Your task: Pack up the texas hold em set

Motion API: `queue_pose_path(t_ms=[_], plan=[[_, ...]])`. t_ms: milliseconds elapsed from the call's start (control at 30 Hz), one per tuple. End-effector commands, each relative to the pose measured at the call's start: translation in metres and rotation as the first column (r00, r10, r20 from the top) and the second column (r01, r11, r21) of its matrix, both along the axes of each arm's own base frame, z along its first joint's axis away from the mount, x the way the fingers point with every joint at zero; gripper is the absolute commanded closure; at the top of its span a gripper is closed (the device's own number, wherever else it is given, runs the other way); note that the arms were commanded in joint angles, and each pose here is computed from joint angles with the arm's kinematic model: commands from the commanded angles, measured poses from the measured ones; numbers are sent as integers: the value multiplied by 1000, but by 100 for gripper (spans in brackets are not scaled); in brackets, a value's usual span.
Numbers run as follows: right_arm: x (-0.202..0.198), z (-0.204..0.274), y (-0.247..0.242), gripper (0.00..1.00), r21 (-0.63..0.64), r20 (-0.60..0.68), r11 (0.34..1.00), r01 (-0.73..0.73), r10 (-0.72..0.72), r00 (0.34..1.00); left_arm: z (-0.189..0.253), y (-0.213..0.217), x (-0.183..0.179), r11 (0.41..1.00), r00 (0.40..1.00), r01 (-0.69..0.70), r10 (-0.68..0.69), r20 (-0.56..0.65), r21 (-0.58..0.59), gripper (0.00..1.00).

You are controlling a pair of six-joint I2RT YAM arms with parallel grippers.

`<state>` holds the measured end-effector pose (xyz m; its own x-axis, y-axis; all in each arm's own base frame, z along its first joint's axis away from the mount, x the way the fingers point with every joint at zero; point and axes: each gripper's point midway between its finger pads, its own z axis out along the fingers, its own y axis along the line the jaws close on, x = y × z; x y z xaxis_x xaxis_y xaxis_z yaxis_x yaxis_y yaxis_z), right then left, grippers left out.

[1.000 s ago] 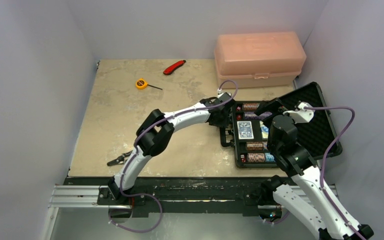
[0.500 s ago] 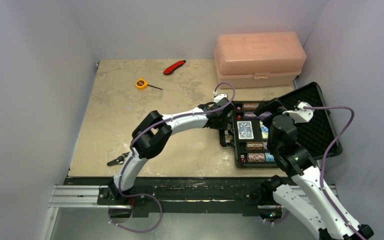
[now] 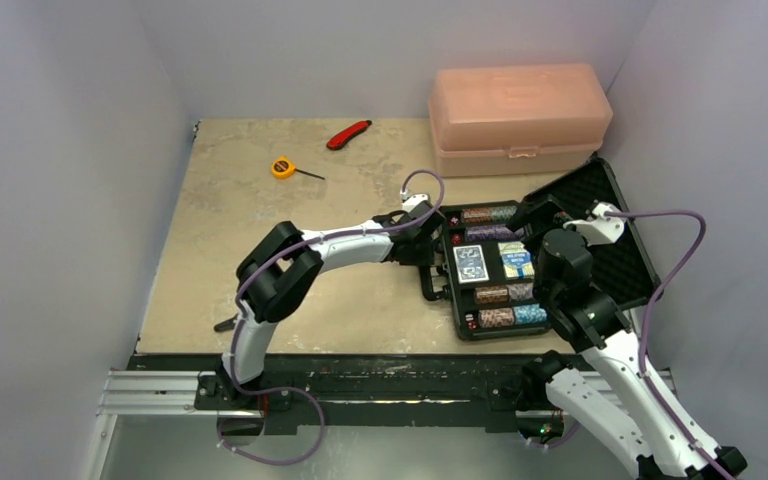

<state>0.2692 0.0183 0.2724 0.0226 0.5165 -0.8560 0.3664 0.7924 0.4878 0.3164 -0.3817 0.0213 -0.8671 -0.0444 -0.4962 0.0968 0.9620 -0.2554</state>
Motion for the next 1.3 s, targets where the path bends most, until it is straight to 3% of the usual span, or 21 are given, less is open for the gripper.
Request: queue_pose_path(t_ms=[0,800,1267], plan=[[3,2,2,1,-2,13,1000,-1,1,1000,-43,115,-23,931,991,-32,77,-109,364,71],[7,-4,6,1,-13,-19,1000,-11,11,1000,-44,239,-58,841,966,-180,249,-70,510,73],[14,-7,11,1,-43,-40,998,-35,34,999,-48,261,-68,850,932,-284,353,-80,443,71]])
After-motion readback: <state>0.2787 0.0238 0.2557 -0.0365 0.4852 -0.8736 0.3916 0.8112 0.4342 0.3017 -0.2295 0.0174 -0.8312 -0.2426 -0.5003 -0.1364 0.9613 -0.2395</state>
